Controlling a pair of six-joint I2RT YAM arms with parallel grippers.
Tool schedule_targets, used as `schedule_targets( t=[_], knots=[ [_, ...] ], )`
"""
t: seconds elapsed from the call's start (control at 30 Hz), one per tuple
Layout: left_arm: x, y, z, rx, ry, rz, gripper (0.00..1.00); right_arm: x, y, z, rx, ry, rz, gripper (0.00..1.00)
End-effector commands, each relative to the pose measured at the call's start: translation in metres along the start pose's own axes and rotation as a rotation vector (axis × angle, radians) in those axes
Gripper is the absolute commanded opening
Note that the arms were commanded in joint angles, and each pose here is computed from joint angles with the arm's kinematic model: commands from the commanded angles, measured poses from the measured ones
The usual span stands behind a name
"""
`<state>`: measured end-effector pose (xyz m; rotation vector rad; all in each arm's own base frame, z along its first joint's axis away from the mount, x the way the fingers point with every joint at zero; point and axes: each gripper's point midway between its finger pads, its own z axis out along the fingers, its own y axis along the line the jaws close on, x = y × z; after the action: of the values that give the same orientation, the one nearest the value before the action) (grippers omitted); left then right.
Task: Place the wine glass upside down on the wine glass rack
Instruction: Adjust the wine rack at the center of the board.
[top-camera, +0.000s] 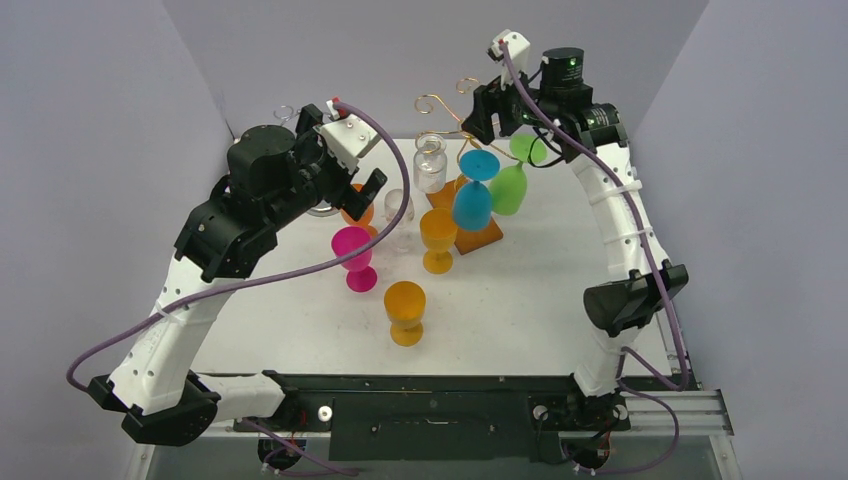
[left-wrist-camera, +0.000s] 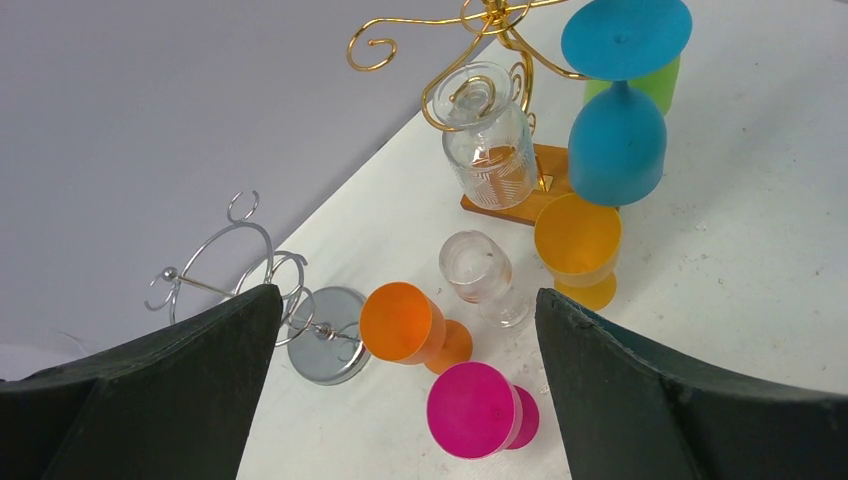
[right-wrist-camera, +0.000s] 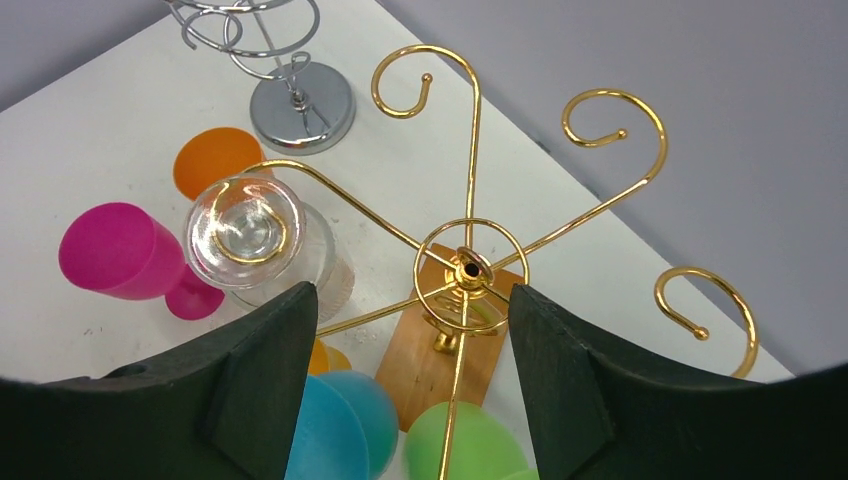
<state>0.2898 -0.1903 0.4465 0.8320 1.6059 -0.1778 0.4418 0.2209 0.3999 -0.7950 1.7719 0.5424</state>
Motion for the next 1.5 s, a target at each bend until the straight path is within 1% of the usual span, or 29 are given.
schedule_targets(
  t=[0.0,0.2,0.43,0.77,0.9,1.07,1.17,1.27,1.47],
  knots=[
    [-0.013,0.006,-0.01,-0.019,-0.053,-0.021,0.96,0.001,-0.001,0.012,-0.059,-0.011,-0.07,0.64],
    [-0.014,0.007,-0.014,-0.023,-0.052,-0.027,0.96,0.005,-0.014,0.025,-0.036,-0.01,-0.106,0.59],
    [-0.016,0.008,-0.017,-0.03,-0.055,-0.029,0.96,0.007,-0.02,0.037,-0.041,-0.027,-0.115,0.57],
    [-0.015,0.009,-0.015,-0.032,-0.051,-0.035,0.96,0.022,-0.027,0.041,-0.045,0.014,-0.145,0.47],
    [-0.016,0.01,-0.016,-0.037,-0.052,-0.038,0.96,0.021,-0.03,0.045,-0.039,0.005,-0.147,0.37],
    [-0.015,0.011,-0.016,-0.043,-0.046,-0.037,0.96,0.022,-0.034,0.051,-0.024,-0.003,-0.135,0.12],
    [-0.015,0.012,-0.015,-0.044,-0.045,-0.038,0.96,0.022,-0.037,0.053,-0.007,-0.003,-0.124,0.01],
    [-0.017,0.012,-0.015,-0.044,-0.048,-0.041,0.96,0.022,-0.039,0.052,0.028,-0.009,-0.114,0.0],
    [-0.018,0.012,-0.016,-0.045,-0.052,-0.05,0.96,0.011,-0.048,0.039,0.214,-0.038,-0.105,0.0]
  ],
)
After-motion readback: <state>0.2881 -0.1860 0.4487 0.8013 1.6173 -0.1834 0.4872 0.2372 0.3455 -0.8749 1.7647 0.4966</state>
